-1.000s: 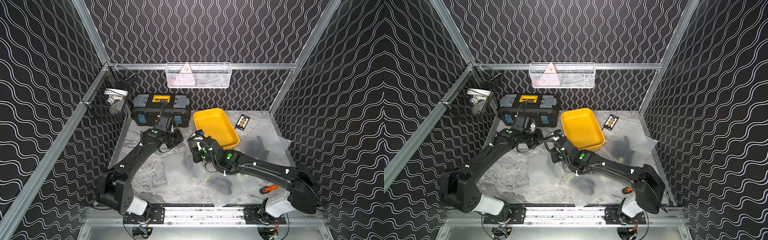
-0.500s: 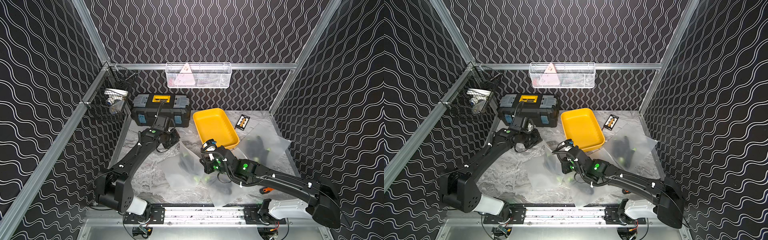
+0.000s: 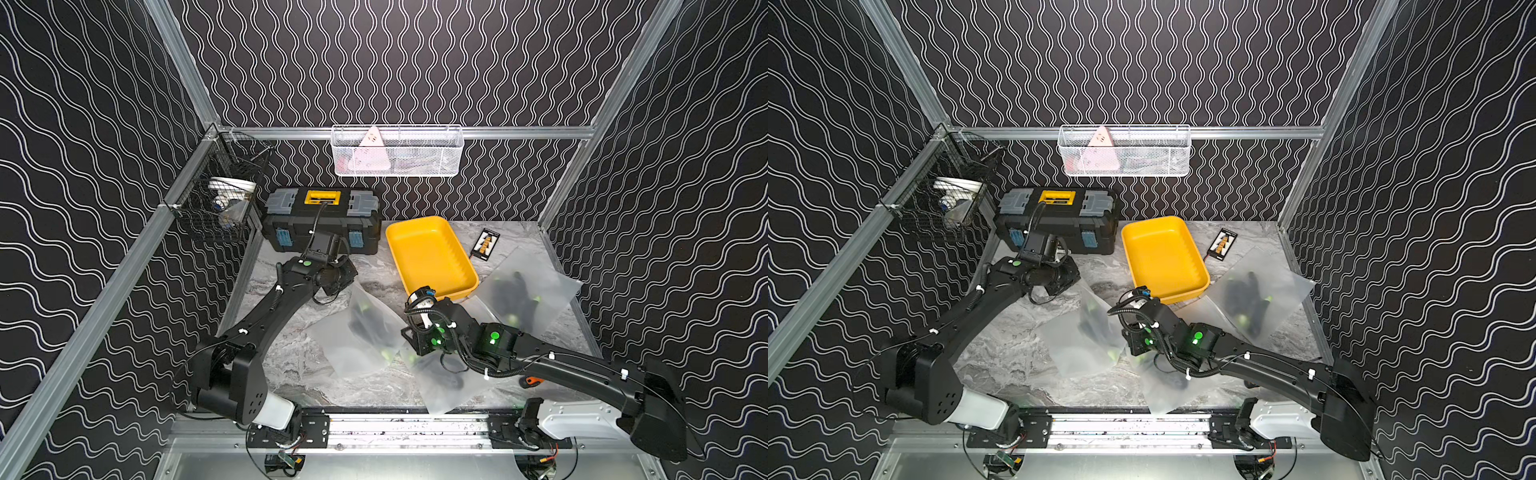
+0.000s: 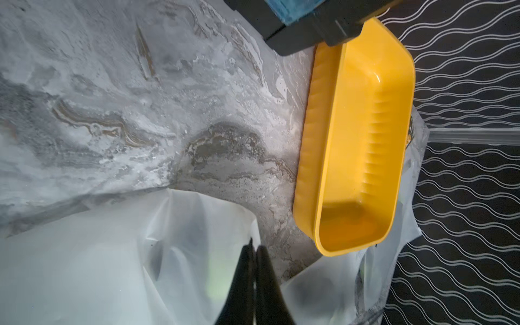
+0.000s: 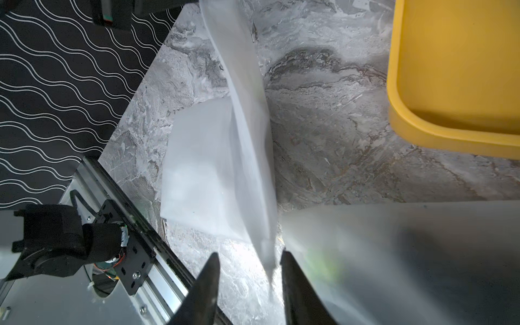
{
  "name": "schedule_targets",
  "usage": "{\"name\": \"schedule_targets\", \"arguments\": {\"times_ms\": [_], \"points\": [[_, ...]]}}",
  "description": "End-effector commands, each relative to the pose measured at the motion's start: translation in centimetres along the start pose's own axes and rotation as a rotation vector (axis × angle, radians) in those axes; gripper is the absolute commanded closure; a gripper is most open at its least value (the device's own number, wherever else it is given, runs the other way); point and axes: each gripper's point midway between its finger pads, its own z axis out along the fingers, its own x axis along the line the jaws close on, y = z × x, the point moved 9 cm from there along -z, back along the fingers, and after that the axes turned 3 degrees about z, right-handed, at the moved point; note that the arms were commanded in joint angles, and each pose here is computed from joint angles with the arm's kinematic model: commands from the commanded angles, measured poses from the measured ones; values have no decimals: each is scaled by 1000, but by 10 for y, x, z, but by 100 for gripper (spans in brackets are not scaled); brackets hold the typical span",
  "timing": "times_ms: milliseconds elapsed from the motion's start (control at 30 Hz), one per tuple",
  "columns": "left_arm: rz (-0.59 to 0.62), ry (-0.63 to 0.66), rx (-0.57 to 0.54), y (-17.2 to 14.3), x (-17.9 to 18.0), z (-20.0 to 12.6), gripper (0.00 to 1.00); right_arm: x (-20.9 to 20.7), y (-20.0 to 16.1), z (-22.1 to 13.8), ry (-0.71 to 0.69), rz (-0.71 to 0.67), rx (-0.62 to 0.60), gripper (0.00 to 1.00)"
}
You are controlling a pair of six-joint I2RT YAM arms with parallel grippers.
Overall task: Place the eggplant in a zip-top bag and seal the zipper
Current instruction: Zip the zipper on the zipper food storage bag, then place the zipper food storage bag at the center of the board.
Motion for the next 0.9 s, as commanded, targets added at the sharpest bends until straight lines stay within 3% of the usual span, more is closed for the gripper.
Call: {"name": "schedule_targets", "arguments": {"times_ms": [0, 233, 400, 567, 700, 867], "points": [[32, 3, -49, -2, -10, -2, 100, 7, 17, -9, -13, 8, -68, 58], [226, 109, -116, -15, -29, -8, 100, -17, 43, -16, -167, 47, -136, 47], [391, 215, -148, -29, -44, -2, 100, -68, 55, -4, -236, 202, -121, 46], [481, 256, -127, -50, -54, 22, 100, -124, 62, 9, -363, 350, -91, 45], [584, 329, -110, -68, -61, 44, 99, -143, 62, 19, -372, 398, -60, 45], [607, 398, -111, -71, -52, 62, 98, -140, 61, 22, -327, 388, -36, 45]]}}
